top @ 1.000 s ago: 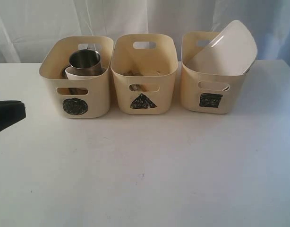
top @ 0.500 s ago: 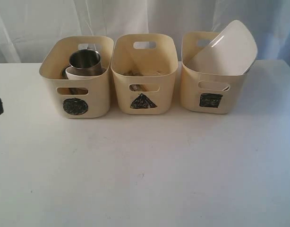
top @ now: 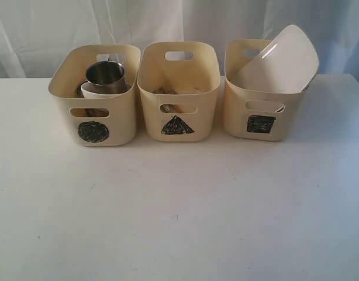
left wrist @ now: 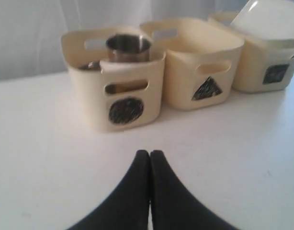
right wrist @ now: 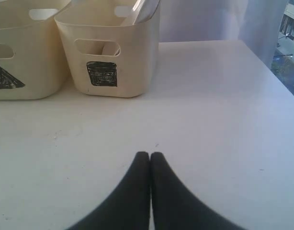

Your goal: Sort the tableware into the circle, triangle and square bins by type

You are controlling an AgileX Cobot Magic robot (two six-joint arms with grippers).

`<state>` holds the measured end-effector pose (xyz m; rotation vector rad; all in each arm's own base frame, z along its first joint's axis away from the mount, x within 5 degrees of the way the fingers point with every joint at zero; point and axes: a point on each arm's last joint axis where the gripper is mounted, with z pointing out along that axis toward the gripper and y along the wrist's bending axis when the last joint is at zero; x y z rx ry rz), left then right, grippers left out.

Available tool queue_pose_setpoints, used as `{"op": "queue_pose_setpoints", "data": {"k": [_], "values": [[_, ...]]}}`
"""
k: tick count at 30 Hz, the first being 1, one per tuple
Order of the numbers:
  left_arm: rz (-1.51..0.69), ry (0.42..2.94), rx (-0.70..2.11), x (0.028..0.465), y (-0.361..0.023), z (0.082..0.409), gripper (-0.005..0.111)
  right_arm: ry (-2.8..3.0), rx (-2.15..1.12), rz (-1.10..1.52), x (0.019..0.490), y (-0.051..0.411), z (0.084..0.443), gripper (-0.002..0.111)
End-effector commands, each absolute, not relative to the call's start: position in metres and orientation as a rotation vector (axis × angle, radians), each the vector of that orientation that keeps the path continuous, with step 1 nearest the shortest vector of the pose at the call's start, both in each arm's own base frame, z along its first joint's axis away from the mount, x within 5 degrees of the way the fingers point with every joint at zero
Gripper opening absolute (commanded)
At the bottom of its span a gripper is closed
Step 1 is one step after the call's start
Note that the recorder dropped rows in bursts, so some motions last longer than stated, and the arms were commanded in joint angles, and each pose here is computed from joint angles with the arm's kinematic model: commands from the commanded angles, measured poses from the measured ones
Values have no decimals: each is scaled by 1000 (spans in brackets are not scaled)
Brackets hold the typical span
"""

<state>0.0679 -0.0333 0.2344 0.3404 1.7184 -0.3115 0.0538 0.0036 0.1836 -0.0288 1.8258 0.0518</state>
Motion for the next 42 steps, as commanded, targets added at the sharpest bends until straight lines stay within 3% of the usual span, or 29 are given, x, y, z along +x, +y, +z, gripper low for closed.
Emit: {"op": "queue_pose_setpoints", "data": {"k": [1, 6, 17, 42], "values": [[-252, 1972, 145, 66, -20, 212, 0, 1819, -38, 35, 54, 3, 183, 0], [-171, 2114, 123, 61, -14, 200, 0, 1819, -38, 35, 54, 3, 183, 0], [-196, 2009, 13, 51, -12, 163, 0, 1819, -38, 35, 54, 3, 183, 0], [-100, 1899, 59, 52, -8, 169, 0, 1819, -38, 35, 54, 3, 183, 0]]}}
